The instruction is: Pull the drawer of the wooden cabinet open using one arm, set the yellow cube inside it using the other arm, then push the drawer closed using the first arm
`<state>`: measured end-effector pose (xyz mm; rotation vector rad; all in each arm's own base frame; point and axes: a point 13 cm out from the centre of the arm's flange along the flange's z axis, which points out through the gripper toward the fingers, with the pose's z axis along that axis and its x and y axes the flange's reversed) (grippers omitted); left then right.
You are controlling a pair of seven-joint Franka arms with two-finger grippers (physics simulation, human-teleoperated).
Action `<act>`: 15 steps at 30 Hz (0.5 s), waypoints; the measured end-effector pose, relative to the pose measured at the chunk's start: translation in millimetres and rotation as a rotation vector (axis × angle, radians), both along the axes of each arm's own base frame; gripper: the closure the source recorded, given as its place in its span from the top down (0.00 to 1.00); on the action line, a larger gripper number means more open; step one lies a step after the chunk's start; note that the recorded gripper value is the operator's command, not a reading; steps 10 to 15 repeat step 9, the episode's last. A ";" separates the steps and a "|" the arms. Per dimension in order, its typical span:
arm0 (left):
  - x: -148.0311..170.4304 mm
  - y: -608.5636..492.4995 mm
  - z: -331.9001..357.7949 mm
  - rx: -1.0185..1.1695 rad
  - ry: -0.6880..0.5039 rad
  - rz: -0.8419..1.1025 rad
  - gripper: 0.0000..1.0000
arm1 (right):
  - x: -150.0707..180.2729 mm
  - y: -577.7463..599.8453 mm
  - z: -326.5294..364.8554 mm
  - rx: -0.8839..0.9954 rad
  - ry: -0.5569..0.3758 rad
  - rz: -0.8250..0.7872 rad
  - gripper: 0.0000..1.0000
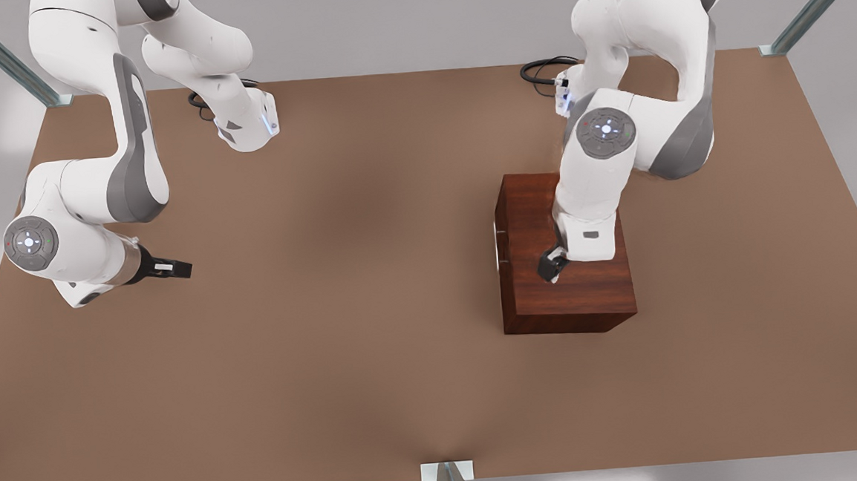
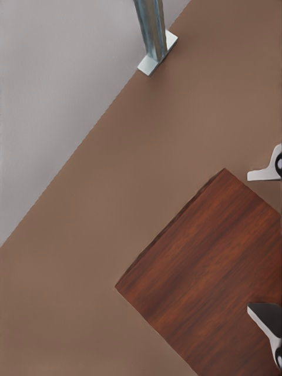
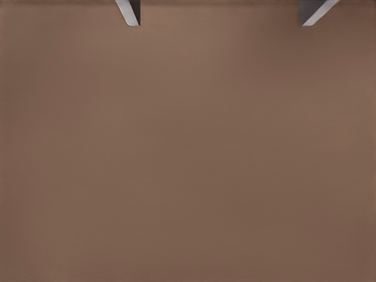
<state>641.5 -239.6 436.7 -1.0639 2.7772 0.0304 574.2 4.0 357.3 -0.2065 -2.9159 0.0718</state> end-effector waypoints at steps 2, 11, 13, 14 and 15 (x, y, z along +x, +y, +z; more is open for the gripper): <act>13.8 142.8 12.9 -0.054 0.071 0.145 1.00 | -0.2 0.3 0.0 0.000 0.001 0.002 1.00; -26.9 169.9 11.3 -0.096 0.147 -0.123 1.00 | -0.3 1.2 -4.3 0.002 0.009 0.007 1.00; -26.9 169.9 11.3 -0.096 0.147 -0.123 1.00 | -0.3 1.2 -4.3 0.002 0.009 0.007 1.00; -26.9 169.9 11.3 -0.096 0.147 -0.123 1.00 | -0.3 1.2 -4.3 0.002 0.009 0.007 1.00; -26.9 169.9 11.3 -0.096 0.147 -0.123 1.00 | -0.3 1.2 -4.3 0.002 0.009 0.007 1.00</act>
